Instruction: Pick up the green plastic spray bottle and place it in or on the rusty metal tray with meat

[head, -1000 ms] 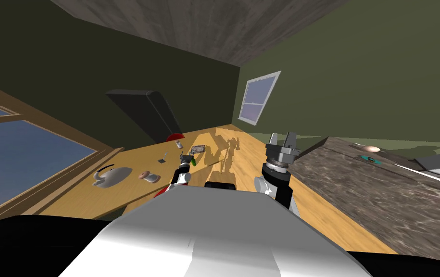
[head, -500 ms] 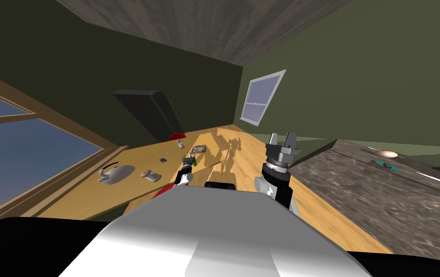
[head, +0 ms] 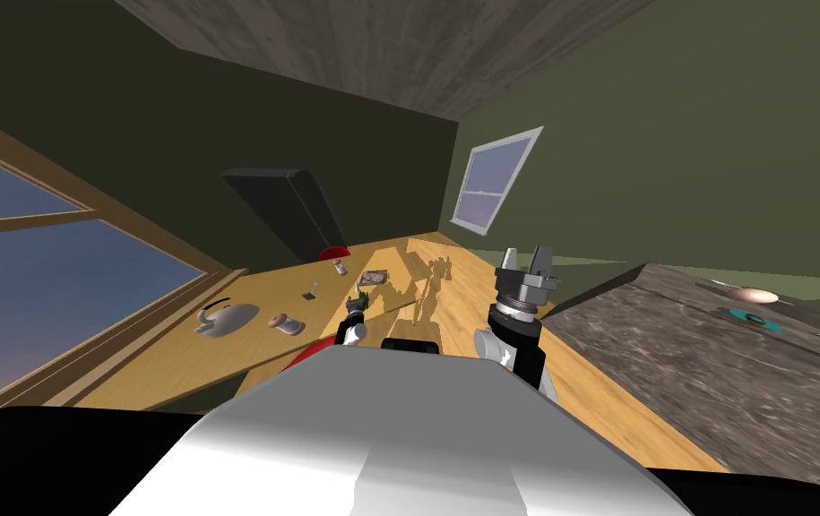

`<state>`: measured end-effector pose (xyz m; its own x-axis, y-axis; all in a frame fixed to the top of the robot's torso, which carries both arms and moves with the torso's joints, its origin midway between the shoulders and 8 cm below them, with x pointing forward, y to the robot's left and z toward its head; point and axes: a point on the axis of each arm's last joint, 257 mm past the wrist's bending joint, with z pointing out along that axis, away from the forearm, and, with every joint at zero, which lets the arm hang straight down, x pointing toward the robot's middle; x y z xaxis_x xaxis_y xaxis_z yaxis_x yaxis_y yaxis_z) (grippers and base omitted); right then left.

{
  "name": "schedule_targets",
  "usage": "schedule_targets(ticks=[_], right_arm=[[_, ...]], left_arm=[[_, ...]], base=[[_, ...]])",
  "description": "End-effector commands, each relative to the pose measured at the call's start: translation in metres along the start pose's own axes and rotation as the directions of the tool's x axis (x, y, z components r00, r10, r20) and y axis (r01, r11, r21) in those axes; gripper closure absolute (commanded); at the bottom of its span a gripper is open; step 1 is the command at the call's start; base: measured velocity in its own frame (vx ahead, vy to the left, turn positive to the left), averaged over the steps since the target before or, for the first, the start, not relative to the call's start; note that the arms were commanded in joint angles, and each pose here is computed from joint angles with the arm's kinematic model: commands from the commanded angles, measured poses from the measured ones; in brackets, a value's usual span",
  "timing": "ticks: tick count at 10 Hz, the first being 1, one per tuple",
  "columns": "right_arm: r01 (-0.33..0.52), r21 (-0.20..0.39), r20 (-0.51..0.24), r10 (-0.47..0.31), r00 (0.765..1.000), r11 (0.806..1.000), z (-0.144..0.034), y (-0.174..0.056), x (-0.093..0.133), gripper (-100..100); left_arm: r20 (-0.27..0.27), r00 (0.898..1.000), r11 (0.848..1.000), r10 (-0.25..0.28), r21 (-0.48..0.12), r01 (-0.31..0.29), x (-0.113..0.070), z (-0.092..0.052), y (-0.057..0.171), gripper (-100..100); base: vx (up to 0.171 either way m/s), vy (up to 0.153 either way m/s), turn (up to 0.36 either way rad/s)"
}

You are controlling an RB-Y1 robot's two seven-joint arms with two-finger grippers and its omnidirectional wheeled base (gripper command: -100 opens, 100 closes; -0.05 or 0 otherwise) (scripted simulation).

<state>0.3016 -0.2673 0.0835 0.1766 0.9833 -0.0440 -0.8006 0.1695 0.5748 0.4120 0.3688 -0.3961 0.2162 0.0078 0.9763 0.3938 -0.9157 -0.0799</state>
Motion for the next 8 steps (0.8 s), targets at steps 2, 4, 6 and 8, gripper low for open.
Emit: schedule_targets(ticks=[2,4,6,8], right_arm=[[0.000,0.000,0.000,0.000,1.000,1.000,0.000,0.000,0.000,0],[0.000,0.000,0.000,0.000,1.000,1.000,0.000,0.000,0.000,0],[0.000,0.000,0.000,0.000,1.000,1.000,0.000,0.000,0.000,0],[0.000,0.000,0.000,0.000,1.000,1.000,0.000,0.000,0.000,0]], left_arm=[[0.036,0.997,0.998,-0.066,0.006,0.066,-0.017,-0.006,0.012,-100],[0.039,0.996,0.997,-0.078,0.009,0.078,-0.017,-0.007,0.016,-100],[0.042,0.996,0.997,-0.081,0.015,0.081,-0.020,-0.008,0.015,-100],[0.042,0.996,0.997,-0.080,0.012,0.080,-0.019,-0.008,0.016,100]], base=[[-0.005,0.020,0.013],[-0.004,0.013,0.020],[0.044,0.018,-0.023],[0.031,0.014,-0.006]])
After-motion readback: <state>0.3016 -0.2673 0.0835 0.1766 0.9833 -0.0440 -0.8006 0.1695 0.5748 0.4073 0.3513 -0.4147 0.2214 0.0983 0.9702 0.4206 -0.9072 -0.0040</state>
